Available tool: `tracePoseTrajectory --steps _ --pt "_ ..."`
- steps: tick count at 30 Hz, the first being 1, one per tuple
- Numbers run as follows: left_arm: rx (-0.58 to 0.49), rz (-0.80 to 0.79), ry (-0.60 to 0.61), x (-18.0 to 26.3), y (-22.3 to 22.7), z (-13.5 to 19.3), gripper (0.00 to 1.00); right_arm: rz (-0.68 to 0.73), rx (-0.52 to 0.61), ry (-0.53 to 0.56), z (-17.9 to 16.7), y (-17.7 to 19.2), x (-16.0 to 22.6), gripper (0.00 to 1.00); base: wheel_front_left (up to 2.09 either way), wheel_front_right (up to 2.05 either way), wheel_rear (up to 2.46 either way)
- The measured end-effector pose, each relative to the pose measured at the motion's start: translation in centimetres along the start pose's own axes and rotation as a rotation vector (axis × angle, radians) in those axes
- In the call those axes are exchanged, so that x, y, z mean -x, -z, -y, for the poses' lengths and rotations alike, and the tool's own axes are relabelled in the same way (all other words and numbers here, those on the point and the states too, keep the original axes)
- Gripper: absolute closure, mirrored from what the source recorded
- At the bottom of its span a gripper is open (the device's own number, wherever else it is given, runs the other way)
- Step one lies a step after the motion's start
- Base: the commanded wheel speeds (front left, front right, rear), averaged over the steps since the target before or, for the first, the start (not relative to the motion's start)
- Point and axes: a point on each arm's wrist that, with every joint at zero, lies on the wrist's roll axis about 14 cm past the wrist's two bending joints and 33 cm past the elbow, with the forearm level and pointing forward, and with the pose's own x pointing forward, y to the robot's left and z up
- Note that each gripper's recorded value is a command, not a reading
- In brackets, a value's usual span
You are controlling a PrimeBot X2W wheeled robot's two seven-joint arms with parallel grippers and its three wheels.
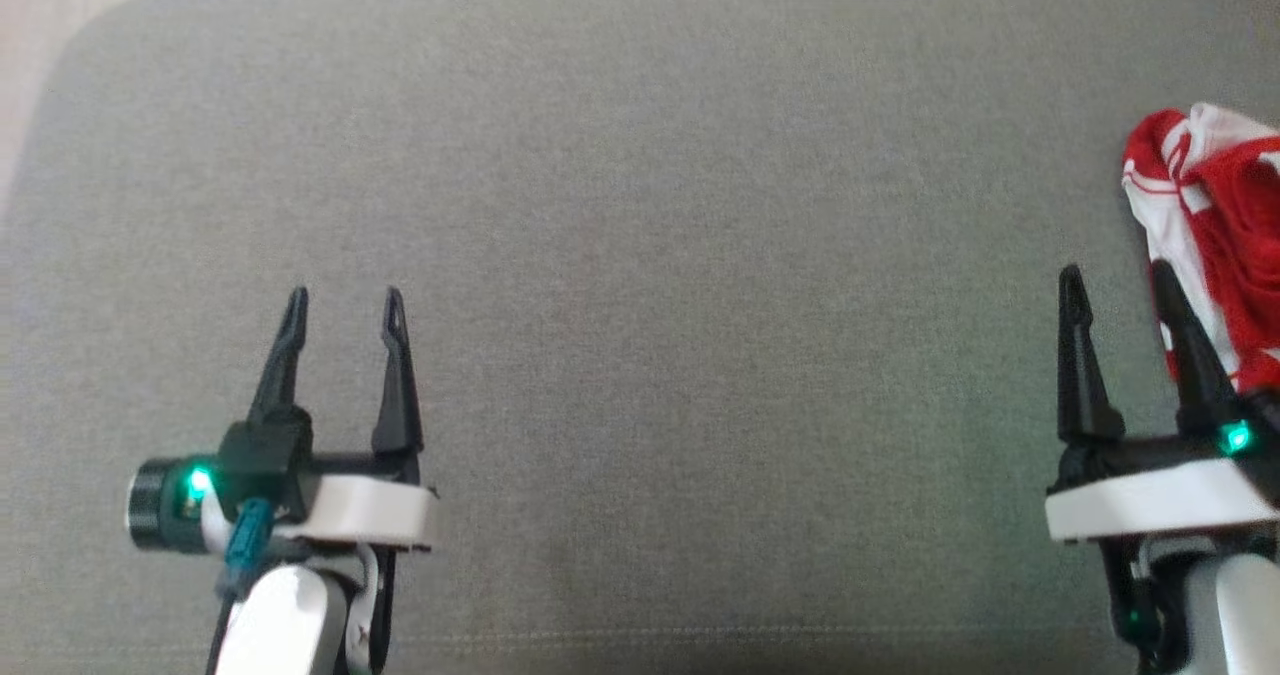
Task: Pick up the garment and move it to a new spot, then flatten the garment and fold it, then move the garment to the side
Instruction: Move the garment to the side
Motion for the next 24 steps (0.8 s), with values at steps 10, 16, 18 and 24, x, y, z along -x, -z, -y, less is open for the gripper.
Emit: tracePoseTrajectory --steps 10,16,18,24 --pt "0.019 -0.031 0.013 3.4 0.2 -0.3 0.0 -0.055 0.013 0.012 -0.2 0.1 3.9 0.0 0.0 0.0 0.0" --pt "0.014 -0.046 0.034 4.9 0.5 -0.4 0.0 -0.055 0.011 0.022 -0.4 -0.4 5.7 0.0 0.0 0.0 0.0" --pt "0.017 -0.048 0.037 5.4 0.5 -0.3 0.0 -0.052 0.011 0.025 -0.3 -0.5 6.3 0.0 0.0 0.0 0.0" --pt "0.022 -0.059 0.053 6.2 0.5 0.1 0.0 -0.047 0.011 0.023 -0.6 -0.9 7.5 0.0 0.0 0.0 0.0"
